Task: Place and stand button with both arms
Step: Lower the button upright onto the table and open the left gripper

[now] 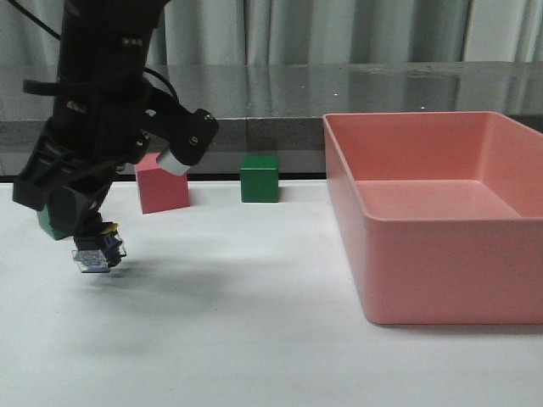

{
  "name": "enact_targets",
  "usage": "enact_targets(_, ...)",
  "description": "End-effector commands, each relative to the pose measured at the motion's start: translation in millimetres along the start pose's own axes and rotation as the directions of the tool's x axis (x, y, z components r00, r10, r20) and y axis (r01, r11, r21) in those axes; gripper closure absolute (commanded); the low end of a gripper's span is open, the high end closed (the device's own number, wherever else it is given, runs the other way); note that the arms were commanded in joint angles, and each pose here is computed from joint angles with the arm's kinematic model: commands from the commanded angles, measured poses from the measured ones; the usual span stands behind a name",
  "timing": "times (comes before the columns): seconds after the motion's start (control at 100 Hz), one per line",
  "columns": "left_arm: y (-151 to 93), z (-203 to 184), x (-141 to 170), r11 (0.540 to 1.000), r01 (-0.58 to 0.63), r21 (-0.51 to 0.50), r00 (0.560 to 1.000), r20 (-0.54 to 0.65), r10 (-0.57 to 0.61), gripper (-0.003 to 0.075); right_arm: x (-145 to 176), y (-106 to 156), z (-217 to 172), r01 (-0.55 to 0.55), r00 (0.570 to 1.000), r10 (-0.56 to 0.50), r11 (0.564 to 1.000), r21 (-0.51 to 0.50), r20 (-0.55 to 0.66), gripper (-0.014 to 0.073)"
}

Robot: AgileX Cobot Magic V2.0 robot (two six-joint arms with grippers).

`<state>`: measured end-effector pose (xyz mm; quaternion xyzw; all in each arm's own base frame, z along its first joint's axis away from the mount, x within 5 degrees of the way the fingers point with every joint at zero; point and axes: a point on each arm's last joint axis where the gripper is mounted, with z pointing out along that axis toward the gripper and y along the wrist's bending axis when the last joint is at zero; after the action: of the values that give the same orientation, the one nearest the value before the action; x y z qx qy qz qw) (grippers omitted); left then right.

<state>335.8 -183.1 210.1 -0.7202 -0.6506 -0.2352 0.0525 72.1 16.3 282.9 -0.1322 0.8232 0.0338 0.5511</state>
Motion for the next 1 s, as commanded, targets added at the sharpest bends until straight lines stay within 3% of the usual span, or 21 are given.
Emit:
enact_targets(0.0,5,-22,4,0.997,0.017,-0.071,1.000,0.001,-0.017,0.0740,-13,-2,-3,0.005,0.997,-0.007,1.000,0.018,0.083,0.0657)
enact_targets(0.46,3,-11,-7,1.000,0.006,-0.025,1.000,0.004,-0.006,0.0713,-13,-2,-3,0.005,0.997,-0.007,1.000,0.018,0.083,0.0657)
enact_targets(0.55,4,-14,-7,1.000,0.016,-0.019,1.000,0.013,-0.016,0.0601,-13,-2,-3,0.005,0.997,-0.007,1.000,0.018,0.083,0.0657)
enact_targets(0.73,4,-19,-7,0.999,0.036,-0.005,0.999,0.041,-0.036,0.0242,-13,-2,-3,0.005,0.997,-0.007,1.000,0.018,0.083,0.0657)
enact_targets(0.82,2,-22,-4,0.999,0.040,0.007,0.999,0.030,-0.040,0.0180,-13,-2,-3,0.005,0.997,-0.007,1.000,0.018,0.083,0.0657)
enact_targets(0.99,1,-37,5,0.996,0.091,-0.017,0.995,0.052,-0.090,0.0185,-13,-2,-3,0.005,0.997,-0.007,1.000,0.018,0.083,0.0657)
